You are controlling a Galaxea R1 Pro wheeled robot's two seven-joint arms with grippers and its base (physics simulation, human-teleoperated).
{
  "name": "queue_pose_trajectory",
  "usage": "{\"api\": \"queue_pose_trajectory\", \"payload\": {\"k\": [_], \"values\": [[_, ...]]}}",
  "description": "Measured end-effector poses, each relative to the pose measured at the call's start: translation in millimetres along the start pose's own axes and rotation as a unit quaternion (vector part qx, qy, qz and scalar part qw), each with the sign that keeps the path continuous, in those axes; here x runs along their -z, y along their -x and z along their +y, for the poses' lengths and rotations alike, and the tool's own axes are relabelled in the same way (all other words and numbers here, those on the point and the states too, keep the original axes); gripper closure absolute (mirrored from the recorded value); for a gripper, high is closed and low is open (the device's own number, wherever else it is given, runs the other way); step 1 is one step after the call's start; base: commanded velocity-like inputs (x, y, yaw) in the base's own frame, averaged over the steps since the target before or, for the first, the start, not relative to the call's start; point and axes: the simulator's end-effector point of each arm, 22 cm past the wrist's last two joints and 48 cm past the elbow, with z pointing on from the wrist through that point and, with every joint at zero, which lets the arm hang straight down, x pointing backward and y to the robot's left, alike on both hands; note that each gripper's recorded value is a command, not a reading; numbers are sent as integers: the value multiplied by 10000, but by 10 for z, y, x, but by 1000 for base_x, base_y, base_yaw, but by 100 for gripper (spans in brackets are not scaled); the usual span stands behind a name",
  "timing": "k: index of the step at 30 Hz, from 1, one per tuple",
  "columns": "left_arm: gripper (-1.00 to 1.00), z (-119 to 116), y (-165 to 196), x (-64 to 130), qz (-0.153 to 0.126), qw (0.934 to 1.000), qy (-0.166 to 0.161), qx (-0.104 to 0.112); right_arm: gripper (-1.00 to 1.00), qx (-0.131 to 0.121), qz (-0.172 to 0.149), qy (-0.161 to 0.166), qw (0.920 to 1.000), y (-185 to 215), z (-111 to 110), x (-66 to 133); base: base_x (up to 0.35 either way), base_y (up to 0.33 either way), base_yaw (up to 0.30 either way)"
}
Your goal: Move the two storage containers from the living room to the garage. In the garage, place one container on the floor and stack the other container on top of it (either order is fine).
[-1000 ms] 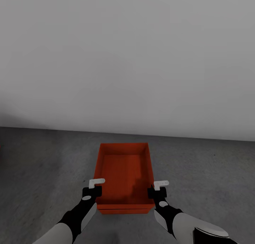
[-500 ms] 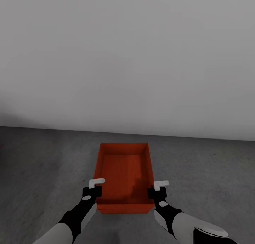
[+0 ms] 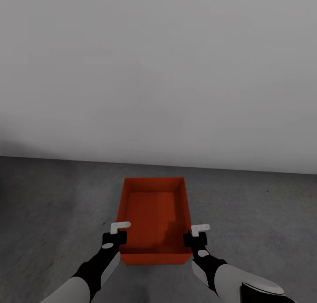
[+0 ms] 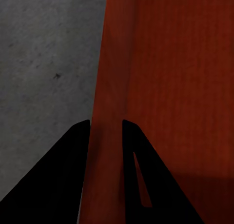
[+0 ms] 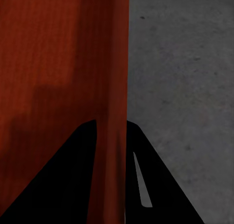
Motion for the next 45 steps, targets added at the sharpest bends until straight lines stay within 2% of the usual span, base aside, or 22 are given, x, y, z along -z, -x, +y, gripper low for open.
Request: {"api": "queue_pose_trajectory", "payload": {"k": [8,16,45], "values": [[100,-1,5,-1,-4,10000,-2,-4,100,-5,-3,-2,10000,1,-1,0,0,0,0],[100,-11,-112,-110,0,10000,1,1,100,0,1,0,10000,-124,16,-97,0,0,0],[100,-11,-106,-111,-8,10000,-3,-4,100,-5,-7,-2,10000,-121,15,-97,3,0,0]]}}
